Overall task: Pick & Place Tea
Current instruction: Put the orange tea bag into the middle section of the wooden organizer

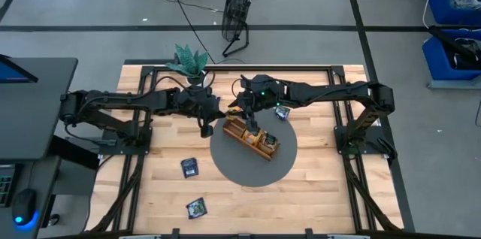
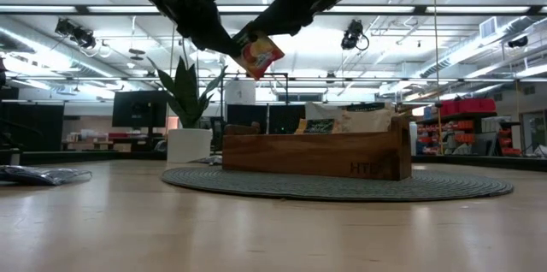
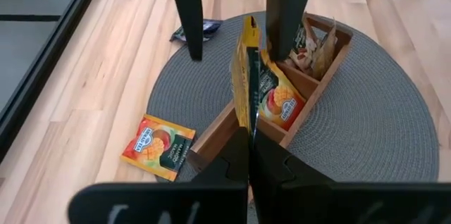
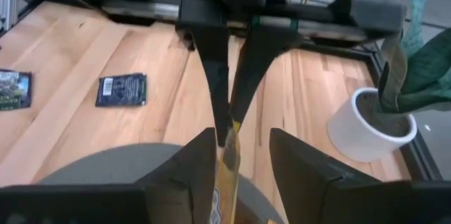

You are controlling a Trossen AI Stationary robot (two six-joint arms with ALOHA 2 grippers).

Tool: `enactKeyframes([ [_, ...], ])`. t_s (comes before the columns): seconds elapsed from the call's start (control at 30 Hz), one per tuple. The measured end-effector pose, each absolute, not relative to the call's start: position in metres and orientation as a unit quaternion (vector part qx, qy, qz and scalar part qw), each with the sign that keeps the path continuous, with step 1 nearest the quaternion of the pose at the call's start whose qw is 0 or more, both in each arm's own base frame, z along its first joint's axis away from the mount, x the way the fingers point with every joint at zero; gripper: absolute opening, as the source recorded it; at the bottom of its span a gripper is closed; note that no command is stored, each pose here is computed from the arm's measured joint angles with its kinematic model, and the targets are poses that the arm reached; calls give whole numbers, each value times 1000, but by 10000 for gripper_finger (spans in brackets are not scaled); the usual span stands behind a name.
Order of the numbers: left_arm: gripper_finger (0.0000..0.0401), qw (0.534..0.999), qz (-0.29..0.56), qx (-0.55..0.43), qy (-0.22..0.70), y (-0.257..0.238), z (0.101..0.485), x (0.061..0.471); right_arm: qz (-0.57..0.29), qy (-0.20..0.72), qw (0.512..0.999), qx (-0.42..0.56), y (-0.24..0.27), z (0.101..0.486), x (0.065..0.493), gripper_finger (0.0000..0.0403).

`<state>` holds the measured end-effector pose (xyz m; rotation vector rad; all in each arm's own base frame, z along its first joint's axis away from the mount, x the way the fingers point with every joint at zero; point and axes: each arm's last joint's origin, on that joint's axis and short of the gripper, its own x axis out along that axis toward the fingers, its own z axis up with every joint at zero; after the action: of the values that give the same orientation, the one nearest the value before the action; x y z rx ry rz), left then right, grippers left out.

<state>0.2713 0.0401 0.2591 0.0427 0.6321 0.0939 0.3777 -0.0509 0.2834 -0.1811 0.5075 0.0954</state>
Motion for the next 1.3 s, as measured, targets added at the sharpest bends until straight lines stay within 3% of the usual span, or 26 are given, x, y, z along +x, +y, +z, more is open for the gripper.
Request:
enactKeyframes([
  [0.2, 2, 948, 46, 21, 313, 40, 259, 271, 49, 255, 962, -88, -51, 280, 379, 103],
  [0.43, 2, 948, 46, 20, 314, 40, 258, 271, 49, 254, 962, -88, -51, 280, 379, 9],
  [0.67, 6, 952, 52, 10, 300, 41, 260, 272, 35, 255, 965, -52, -55, 281, 379, 3],
  [0.87, 34, 955, 69, -1, 287, 46, 259, 264, 35, 276, 960, -20, -56, 272, 375, 1],
  [1.3, 50, 978, 95, -24, 182, 44, 234, 232, -21, 252, 967, 35, -49, 252, 351, 0],
])
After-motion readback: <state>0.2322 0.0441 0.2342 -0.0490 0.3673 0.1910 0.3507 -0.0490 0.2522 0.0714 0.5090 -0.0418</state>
